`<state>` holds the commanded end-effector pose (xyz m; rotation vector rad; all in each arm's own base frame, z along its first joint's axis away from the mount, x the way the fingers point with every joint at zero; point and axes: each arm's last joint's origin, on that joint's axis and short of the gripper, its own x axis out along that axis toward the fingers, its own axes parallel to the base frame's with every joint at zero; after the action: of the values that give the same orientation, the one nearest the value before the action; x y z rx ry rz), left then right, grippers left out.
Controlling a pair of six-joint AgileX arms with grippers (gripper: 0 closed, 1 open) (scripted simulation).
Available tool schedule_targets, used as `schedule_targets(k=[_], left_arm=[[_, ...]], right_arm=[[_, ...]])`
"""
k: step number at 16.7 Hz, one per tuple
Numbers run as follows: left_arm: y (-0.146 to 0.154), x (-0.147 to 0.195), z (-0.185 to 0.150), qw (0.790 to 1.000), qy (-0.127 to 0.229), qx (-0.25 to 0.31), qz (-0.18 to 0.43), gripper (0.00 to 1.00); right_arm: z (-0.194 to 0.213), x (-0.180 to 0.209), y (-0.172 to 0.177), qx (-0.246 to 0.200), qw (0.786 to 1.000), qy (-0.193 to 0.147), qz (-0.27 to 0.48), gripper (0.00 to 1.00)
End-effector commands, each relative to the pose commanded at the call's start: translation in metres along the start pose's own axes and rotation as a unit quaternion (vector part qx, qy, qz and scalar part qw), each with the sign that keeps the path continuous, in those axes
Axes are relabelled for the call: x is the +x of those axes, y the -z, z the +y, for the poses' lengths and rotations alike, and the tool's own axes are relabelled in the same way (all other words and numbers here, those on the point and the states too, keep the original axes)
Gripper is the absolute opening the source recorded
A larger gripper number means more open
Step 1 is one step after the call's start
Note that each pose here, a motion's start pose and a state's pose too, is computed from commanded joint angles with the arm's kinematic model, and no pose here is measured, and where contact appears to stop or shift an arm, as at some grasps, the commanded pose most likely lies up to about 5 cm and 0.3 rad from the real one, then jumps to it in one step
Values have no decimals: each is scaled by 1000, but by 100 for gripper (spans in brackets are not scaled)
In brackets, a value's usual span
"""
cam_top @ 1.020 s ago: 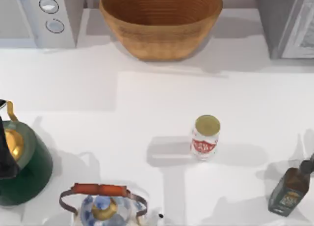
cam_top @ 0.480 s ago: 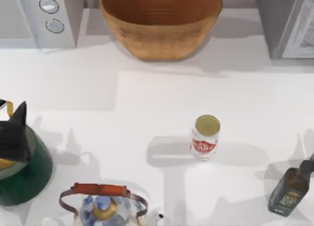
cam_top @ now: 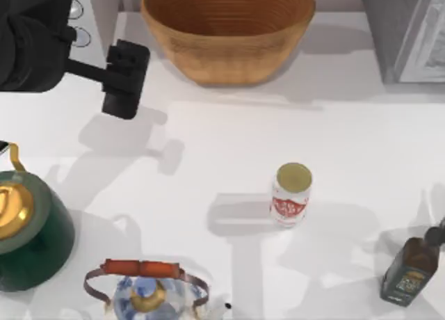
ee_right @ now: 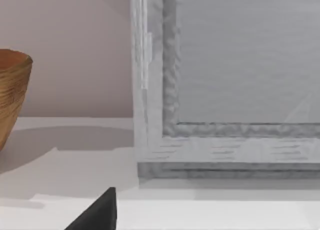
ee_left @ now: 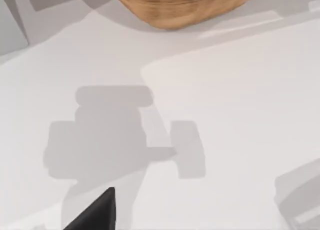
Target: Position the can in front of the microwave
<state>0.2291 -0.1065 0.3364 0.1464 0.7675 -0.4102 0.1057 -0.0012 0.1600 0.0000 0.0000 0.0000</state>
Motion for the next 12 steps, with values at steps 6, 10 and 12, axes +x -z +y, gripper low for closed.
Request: schedule_targets(k=[6,10,12], left_arm=[[-82,98,-77,982,47,65,173,100],[-75,167,-139,951,60,118,279,100],[-61,192,-165,932,63,144,326,100]], right_arm=[[0,0,0,0,1000,0,0,100],[0,0,0,0,1000,0,0,100],[0,0,0,0,1000,0,0,100]])
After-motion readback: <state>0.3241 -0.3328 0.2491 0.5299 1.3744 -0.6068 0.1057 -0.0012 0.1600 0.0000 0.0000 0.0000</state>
